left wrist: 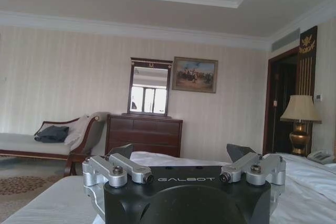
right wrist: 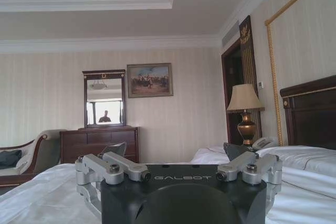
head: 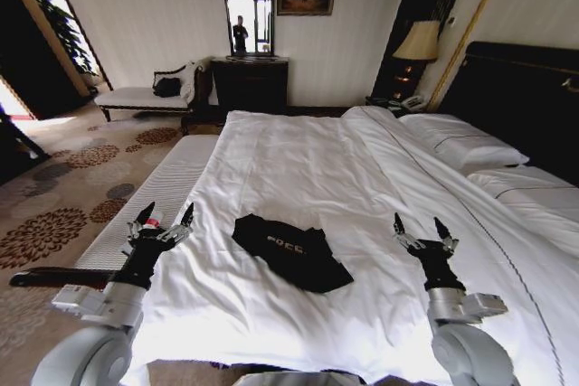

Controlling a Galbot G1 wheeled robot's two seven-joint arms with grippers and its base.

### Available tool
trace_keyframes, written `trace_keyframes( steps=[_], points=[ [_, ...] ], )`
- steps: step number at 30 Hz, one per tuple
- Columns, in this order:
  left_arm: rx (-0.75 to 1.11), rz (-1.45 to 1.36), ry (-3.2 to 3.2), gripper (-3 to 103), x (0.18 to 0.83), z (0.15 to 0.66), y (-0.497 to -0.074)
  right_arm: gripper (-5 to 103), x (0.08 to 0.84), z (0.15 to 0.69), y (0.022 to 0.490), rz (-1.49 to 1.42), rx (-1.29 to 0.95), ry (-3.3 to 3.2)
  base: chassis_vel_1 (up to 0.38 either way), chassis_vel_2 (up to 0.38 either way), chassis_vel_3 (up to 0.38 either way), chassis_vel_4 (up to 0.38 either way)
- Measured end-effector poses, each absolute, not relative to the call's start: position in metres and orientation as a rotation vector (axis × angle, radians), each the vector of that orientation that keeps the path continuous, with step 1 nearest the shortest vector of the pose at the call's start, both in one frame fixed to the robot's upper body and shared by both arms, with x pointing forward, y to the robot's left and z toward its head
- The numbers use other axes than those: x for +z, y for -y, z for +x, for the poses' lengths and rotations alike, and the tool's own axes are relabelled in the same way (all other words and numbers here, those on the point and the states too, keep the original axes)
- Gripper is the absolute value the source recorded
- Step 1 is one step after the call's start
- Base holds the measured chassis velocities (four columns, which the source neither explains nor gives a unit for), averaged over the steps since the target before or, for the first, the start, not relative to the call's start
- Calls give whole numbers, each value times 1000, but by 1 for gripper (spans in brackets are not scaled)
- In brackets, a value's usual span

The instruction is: Fold the clothes on the bed.

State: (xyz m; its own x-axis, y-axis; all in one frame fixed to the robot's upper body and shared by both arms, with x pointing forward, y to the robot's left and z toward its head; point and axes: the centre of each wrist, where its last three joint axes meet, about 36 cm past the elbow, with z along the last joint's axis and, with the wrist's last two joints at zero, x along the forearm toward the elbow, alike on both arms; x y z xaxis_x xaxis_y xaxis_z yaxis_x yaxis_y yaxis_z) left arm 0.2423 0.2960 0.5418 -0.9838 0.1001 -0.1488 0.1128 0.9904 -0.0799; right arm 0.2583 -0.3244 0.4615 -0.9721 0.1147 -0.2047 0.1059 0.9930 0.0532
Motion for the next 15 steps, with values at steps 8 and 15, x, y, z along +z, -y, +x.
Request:
trace_keyframes(
  steps=[8, 15],
  points=[
    [-133, 156, -2989, 100, 542, 242, -296, 100, 462, 259, 324, 157, 61, -2913, 3, 62, 2, -49],
    [-164, 125, -2998, 100, 540, 242, -294, 100, 461, 261, 323, 135, 67, -2892, 0, 0, 0, 0]
  ],
)
